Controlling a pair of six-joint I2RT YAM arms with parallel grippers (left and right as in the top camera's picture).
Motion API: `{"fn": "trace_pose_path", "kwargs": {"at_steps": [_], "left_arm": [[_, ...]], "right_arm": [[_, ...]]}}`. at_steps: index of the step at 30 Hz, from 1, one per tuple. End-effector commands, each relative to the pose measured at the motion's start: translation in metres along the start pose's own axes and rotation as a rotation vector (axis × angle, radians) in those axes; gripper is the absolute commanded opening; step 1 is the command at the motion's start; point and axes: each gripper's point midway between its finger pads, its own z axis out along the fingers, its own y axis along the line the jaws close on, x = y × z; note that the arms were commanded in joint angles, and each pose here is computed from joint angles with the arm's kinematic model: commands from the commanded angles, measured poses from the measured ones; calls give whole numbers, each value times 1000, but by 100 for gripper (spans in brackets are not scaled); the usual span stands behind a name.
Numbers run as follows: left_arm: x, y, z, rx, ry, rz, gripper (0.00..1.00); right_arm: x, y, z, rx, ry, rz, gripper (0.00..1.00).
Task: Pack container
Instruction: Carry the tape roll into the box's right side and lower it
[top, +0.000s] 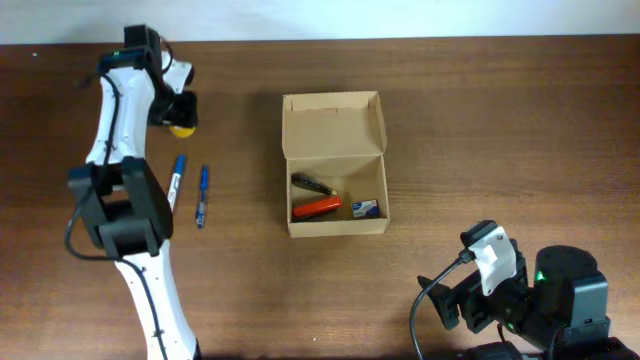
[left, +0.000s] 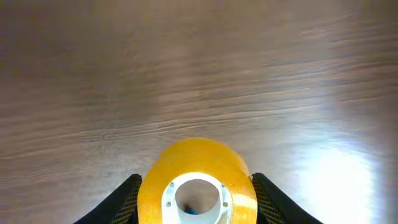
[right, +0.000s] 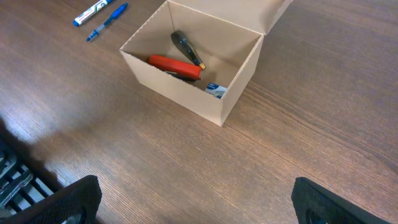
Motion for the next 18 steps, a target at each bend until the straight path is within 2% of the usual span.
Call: {"fn": "trace_pose_path", "kwargs": {"at_steps": [1, 5, 10, 13, 18], "left_arm": [[-32, -31, -71, -12, -162, 96, 25], [-42, -83, -112, -1, -233, 226, 25], [-40, -167, -146, 38, -293, 457, 25], [-31, -223, -151, 77, -293, 592, 25], [-7, -291, -144, 134, -263, 724, 26]], "right_arm": [[0, -3, 0, 16, -3, 3, 99], [0, -3, 0, 16, -3, 3, 99], [0, -3, 0, 16, -3, 3, 99], [0, -3, 0, 16, -3, 3, 99], [0, -3, 0, 16, -3, 3, 99]]}}
